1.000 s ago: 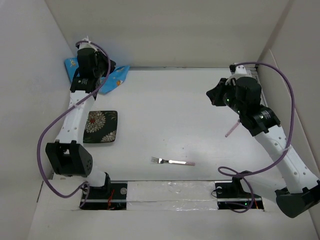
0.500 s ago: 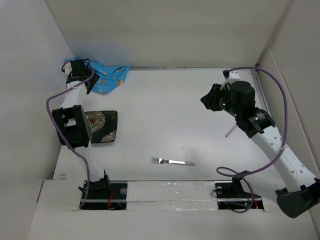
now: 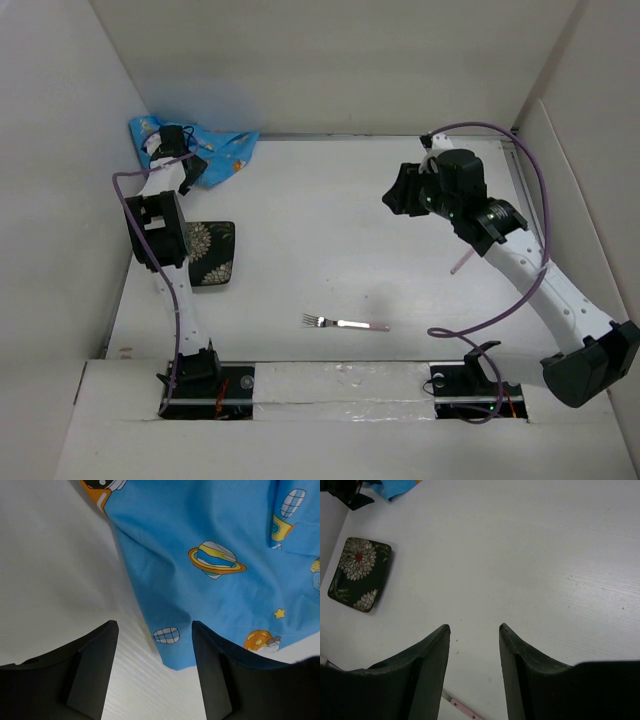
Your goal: Set the dinner table for one person
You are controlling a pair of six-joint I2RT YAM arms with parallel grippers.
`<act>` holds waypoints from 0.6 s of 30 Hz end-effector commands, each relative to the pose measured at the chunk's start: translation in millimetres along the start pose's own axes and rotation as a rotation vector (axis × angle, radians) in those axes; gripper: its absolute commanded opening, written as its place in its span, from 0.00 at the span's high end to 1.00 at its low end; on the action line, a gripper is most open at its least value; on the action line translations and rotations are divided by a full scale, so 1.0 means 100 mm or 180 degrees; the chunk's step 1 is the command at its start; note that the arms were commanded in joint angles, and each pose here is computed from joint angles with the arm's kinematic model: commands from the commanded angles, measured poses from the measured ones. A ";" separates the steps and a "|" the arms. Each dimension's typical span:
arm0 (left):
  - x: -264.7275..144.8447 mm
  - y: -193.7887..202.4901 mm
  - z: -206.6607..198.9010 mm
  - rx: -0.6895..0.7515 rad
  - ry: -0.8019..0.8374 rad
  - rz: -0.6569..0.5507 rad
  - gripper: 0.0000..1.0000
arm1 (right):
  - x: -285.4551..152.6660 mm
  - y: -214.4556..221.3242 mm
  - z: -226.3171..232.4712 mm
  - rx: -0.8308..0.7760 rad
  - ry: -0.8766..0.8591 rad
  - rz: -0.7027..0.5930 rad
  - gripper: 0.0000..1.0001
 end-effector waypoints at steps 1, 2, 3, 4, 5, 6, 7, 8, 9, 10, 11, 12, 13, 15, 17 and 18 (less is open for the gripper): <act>-0.03 -0.09 -0.19 0.0071 0.0113 -0.0081 0.44 | -0.04 -0.24 0.15 -0.0105 -0.0110 -0.0159 0.50; 0.01 -0.08 -0.20 0.0075 0.0113 -0.0081 0.45 | -0.02 -0.24 0.18 -0.0115 -0.0123 -0.0145 0.50; 0.01 -0.11 -0.23 0.0089 0.0141 -0.0099 0.47 | -0.01 -0.25 0.18 -0.0114 -0.0112 -0.0143 0.50; 0.08 -0.03 -0.25 0.0136 0.0130 -0.0061 0.48 | 0.02 -0.24 0.21 -0.0127 -0.0126 -0.0113 0.50; 0.11 -0.01 -0.25 0.0146 0.0121 -0.0027 0.49 | 0.04 -0.26 0.20 -0.0126 -0.0098 -0.0120 0.50; 0.12 -0.02 -0.27 0.0148 0.0144 -0.0029 0.55 | 0.05 -0.25 0.23 -0.0133 -0.0112 -0.0106 0.50; 0.15 0.00 -0.27 0.0163 0.0157 -0.0014 0.60 | 0.07 -0.26 0.23 -0.0132 -0.0097 -0.0090 0.50; 0.14 0.00 -0.30 0.0162 0.0190 0.0002 0.67 | 0.07 -0.28 0.27 -0.0147 -0.0113 -0.0105 0.50; 0.12 -0.03 -0.35 0.0159 0.0256 -0.0003 0.90 | 0.08 -0.28 0.26 -0.0146 -0.0101 -0.0098 0.50; 0.07 -0.06 -0.40 0.0171 0.0325 -0.0013 1.00 | 0.09 -0.28 0.30 -0.0159 -0.0124 -0.0102 0.50; -0.01 -0.05 -0.53 0.0195 0.0449 -0.0002 1.00 | 0.10 -0.30 0.30 -0.0159 -0.0119 -0.0118 0.50; -0.10 -0.06 -0.65 0.0217 0.0570 -0.0031 1.00 | 0.11 -0.31 0.30 -0.0150 -0.0122 -0.0128 0.50; -0.29 -0.13 -0.80 0.0225 0.0728 -0.0098 1.00 | 0.12 -0.32 0.30 -0.0145 -0.0125 -0.0137 0.50; -0.63 -0.10 -1.14 0.0287 0.1120 -0.0083 1.00 | 0.15 -0.35 0.32 -0.0146 -0.0158 -0.0168 0.50; -1.14 -0.16 -1.43 0.0320 0.1483 -0.0170 1.00 | 0.20 -0.36 0.34 -0.0147 -0.0179 -0.0168 0.50; -1.37 -0.10 -1.60 0.0370 0.1661 -0.0188 1.00 | 0.21 -0.39 0.34 -0.0167 -0.0183 -0.0187 0.48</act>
Point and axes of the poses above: each gripper's point midway between its finger pads, its own x axis out along the fingers, its own z axis along the line the jaws close on, y = z × x, the point moved 3 cm from there along -x, back along the fingers, and after that the axes turned 6 degrees about -x, right-handed, at the moved point
